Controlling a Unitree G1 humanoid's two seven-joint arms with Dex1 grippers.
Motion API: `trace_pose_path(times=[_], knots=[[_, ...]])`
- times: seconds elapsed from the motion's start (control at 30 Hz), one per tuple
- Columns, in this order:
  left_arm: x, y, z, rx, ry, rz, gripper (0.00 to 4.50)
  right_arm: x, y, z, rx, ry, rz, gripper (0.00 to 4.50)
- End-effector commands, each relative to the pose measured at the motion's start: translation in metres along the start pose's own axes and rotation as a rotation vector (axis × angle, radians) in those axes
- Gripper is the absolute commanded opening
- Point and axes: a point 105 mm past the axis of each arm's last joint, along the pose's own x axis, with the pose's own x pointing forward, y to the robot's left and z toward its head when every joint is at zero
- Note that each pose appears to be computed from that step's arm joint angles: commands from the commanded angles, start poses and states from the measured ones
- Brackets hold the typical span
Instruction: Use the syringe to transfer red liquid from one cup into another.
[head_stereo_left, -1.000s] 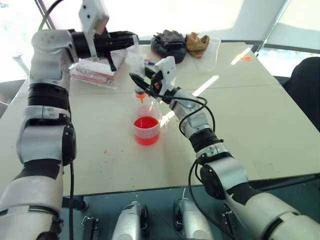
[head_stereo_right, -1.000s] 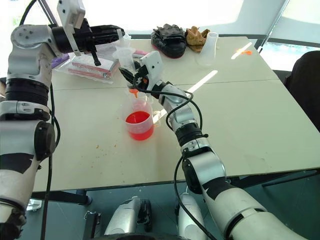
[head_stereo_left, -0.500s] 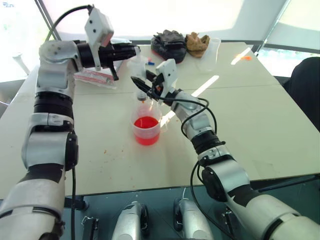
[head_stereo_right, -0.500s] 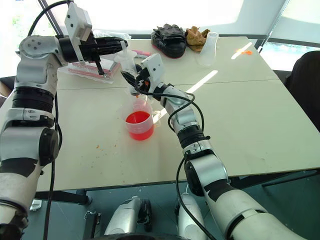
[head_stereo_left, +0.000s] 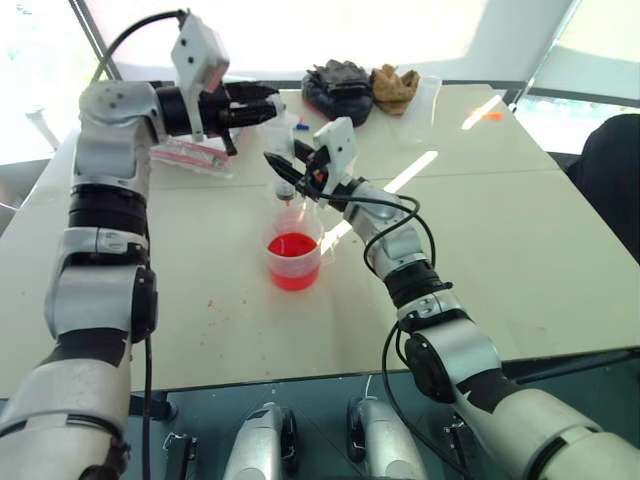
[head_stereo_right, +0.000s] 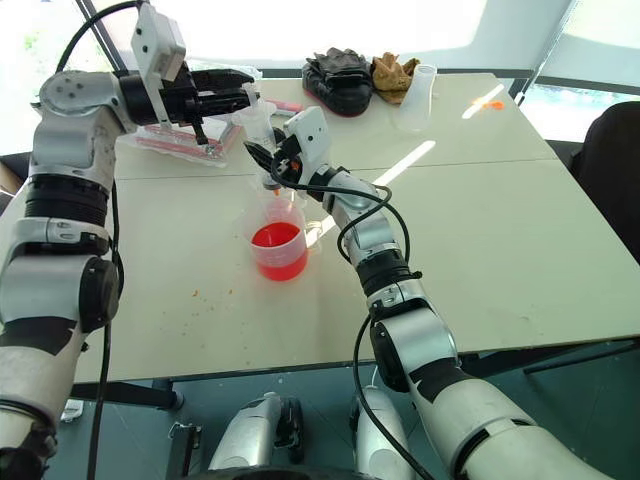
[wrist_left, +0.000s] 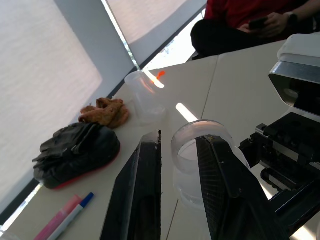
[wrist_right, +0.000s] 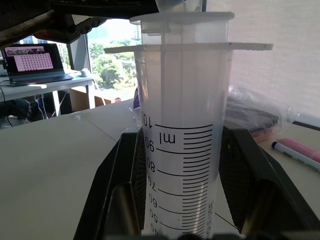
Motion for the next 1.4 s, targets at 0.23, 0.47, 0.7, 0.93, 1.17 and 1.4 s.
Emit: trace_pose_path(times=[0.23,0.47,0.7,0.93,1.17,1.4], knots=[[-0.009,0.012,0.032,-0.030,-0.082,0.018,2.55,0.007,-0.004,0.059,-0.083,-0.188,-0.014,1.47],[-0.043,0.021,0.060,-0.062,-0.133,0.061,2.55,0.003,-0.008,0.067,-0.030,-0.222,-0.033,1.47],[-0.092,0.013,0.042,-0.135,-0.034,0.200,2.55,-0.020,-0.035,0.115,0.024,-0.300,-0.081,1.47],[-0.111,-0.044,0.009,-0.230,0.111,0.242,2.55,-0.080,-0.080,0.143,-0.006,0.040,-0.108,1.47],[-0.112,-0.087,0.019,-0.330,0.089,0.240,2.55,-0.148,-0.102,0.079,0.323,0.599,-0.179,1.47],[-0.096,-0.107,0.005,-0.406,0.061,0.270,2.55,-0.174,-0.092,0.019,0.590,0.829,-0.209,1.47]])
